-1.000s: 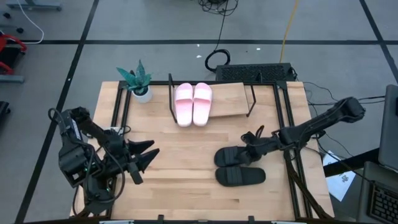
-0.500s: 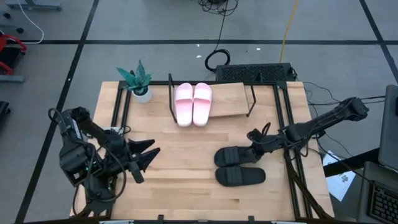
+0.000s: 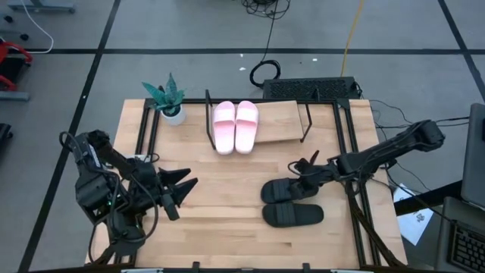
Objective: Pick and place slides into the shelf
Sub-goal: Put the top black slide on the shelf
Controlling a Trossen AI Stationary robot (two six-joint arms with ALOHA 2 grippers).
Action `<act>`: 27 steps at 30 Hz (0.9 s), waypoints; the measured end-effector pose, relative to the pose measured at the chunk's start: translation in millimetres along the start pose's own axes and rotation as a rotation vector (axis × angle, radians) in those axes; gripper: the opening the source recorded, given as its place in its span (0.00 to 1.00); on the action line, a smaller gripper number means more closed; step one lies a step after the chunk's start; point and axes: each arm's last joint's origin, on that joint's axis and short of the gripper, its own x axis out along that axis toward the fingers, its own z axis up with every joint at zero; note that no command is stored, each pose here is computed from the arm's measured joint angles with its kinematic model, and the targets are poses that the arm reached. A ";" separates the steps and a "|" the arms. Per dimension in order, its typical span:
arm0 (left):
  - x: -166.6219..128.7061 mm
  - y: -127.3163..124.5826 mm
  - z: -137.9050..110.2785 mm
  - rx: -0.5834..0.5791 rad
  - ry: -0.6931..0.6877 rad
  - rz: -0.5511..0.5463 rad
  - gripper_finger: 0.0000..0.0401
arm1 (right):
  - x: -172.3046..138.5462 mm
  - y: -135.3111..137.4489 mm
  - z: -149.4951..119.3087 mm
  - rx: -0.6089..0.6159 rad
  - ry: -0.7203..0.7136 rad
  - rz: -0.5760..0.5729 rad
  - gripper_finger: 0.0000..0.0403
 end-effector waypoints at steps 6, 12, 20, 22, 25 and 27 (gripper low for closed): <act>-0.2 -0.1 -0.1 -0.001 0.002 -0.001 0.59 | 8.3 0.6 0.1 -0.002 -0.002 -0.004 0.34; -0.2 -0.1 -0.4 0.003 0.012 -0.001 0.59 | 18.9 -0.8 0.9 -0.004 -0.002 -0.019 0.34; -0.2 -0.2 -1.4 0.003 0.047 -0.001 0.59 | 35.5 2.5 3.9 0.017 -0.026 0.024 0.33; -0.2 -0.1 -1.4 0.003 0.047 -0.001 0.59 | 37.3 1.9 4.2 0.027 -0.015 0.027 0.29; -0.2 -0.2 -1.4 0.003 0.047 -0.001 0.59 | 38.7 1.1 4.8 0.037 -0.012 0.024 0.19; -0.2 -0.2 -1.4 0.003 0.047 -0.001 0.59 | 38.7 0.7 5.7 0.042 -0.013 0.023 0.09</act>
